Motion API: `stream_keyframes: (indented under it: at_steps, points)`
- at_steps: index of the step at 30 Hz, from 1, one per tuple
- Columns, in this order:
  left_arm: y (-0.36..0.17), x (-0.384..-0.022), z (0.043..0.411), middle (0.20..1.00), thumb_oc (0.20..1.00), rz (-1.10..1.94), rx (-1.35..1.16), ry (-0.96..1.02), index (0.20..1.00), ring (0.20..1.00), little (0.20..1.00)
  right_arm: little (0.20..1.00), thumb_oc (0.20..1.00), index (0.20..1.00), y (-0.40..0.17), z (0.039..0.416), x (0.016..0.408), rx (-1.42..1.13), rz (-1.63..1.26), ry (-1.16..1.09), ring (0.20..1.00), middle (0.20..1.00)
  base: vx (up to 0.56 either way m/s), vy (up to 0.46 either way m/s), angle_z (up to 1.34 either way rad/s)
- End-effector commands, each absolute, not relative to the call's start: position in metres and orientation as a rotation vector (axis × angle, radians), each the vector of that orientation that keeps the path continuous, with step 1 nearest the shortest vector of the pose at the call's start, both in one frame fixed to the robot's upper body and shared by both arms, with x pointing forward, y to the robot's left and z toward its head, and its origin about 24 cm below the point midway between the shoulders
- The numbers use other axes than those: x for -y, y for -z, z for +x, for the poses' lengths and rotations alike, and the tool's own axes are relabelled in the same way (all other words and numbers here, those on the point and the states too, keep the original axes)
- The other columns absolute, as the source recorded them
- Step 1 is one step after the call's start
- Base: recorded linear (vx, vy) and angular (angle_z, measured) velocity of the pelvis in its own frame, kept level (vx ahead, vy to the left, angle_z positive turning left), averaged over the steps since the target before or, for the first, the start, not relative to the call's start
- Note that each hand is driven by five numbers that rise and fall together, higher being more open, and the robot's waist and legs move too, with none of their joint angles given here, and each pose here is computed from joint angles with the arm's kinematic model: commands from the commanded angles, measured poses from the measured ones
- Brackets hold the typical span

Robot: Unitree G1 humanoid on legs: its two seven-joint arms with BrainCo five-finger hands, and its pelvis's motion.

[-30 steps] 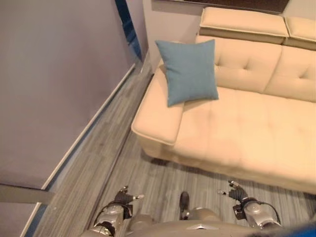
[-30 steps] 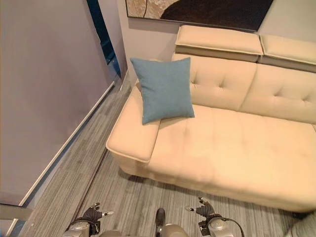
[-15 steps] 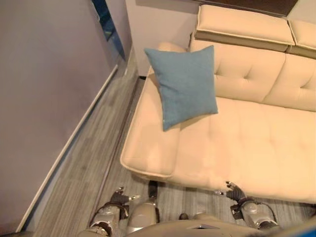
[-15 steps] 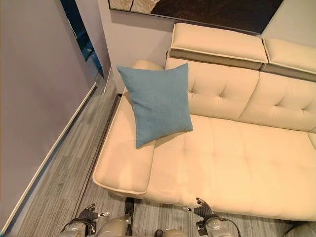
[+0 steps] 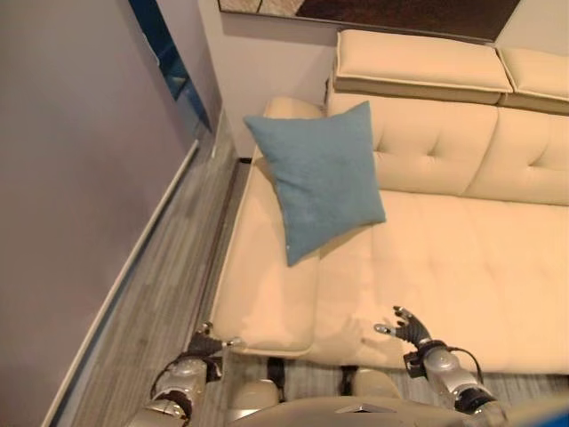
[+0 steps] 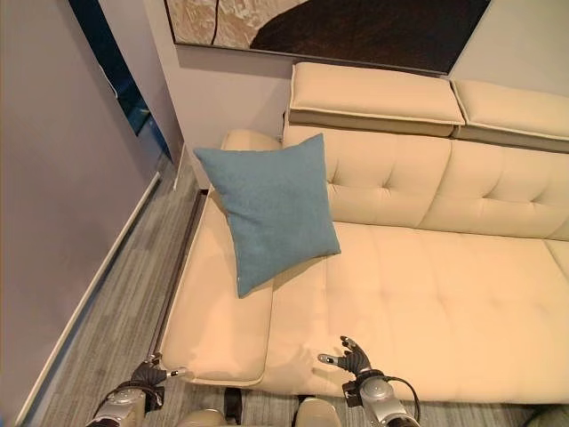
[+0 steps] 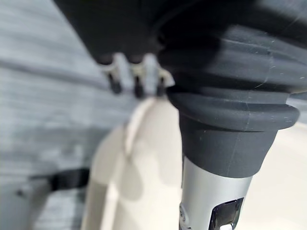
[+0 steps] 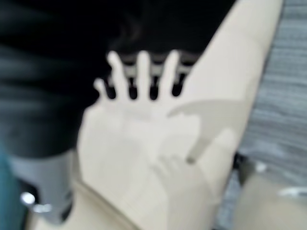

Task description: Pick up all the scattered cushions and arrange them neatly on the sofa.

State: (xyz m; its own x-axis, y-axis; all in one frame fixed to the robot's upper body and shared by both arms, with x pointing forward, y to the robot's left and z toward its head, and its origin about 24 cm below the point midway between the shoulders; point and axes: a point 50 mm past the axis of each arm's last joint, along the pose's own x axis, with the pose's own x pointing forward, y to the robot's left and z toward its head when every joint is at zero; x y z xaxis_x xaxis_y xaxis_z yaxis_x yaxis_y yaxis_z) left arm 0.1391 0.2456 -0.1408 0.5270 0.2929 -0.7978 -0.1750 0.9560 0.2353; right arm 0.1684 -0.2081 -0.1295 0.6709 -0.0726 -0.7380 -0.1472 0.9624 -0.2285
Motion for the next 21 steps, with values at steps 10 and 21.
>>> stream_keyframes:
  at_steps: [10, 21]
  points:
    - [0.053, -0.214, 0.249, 1.0, 1.0, -0.062, -0.358, -0.331, 1.0, 1.0, 1.0, 1.0, 1.0, 1.0, 0.04, 0.248, 0.244, -0.355, -0.389, 0.109, 1.0, 1.0, -0.05, -0.093, 0.2]
    - [-0.032, -0.149, 0.326, 1.0, 1.0, -0.084, -0.044, -0.184, 1.0, 1.0, 1.0, 1.0, 1.0, 1.0, -0.028, 0.326, 0.226, -0.119, -0.434, 0.151, 1.0, 1.0, -0.1, -0.031, 0.07]
